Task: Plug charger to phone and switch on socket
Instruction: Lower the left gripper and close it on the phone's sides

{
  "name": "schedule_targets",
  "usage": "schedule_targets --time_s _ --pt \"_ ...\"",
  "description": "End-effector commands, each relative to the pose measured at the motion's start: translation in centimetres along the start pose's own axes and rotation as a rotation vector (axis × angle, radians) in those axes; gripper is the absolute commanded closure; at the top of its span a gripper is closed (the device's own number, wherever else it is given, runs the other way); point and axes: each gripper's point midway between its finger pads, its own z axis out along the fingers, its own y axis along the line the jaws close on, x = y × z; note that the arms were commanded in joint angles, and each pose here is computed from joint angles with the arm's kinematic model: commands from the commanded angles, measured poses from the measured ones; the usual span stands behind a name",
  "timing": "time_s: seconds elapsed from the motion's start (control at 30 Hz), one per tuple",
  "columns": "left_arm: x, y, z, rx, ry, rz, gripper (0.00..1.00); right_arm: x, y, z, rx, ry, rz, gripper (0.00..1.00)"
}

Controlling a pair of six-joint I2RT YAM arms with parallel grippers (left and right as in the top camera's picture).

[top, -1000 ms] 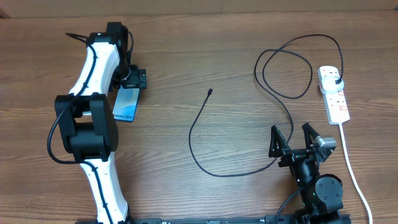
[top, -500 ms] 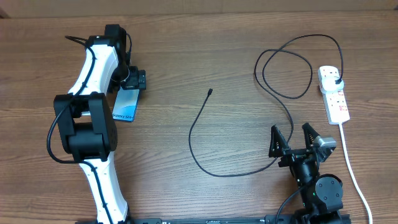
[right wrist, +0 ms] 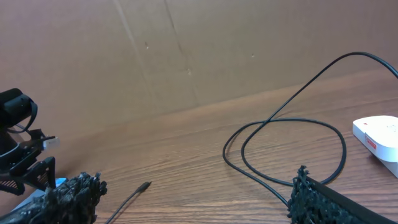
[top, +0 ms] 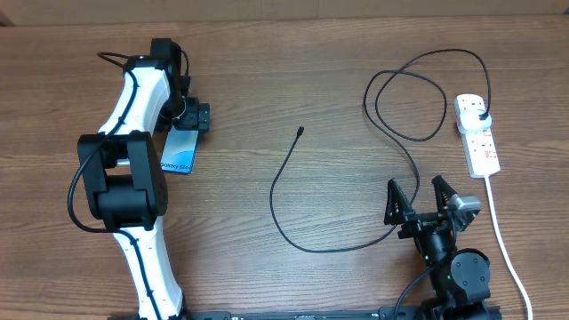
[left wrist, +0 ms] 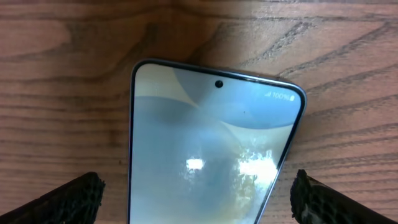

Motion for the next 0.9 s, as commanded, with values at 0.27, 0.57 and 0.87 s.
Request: schedule_targets --time_s 0.27,0.57,0.87 --pt "1.7 -0.7 3.7 0.008 0.102 0.042 0.00 0.2 -0.1 0.0 0.000 -0.002 -0.004 0.00" --pt "2.8 -0.8 3.6 0.011 0.144 0.044 0.12 0.2 -0.1 0.0 0.000 -0.002 -0.004 0.00" --pt "4.2 -1.5 3.3 0.044 0.206 -0.099 0.19 0.2 -0.1 0.0 0.000 -0.002 -0.004 0.00"
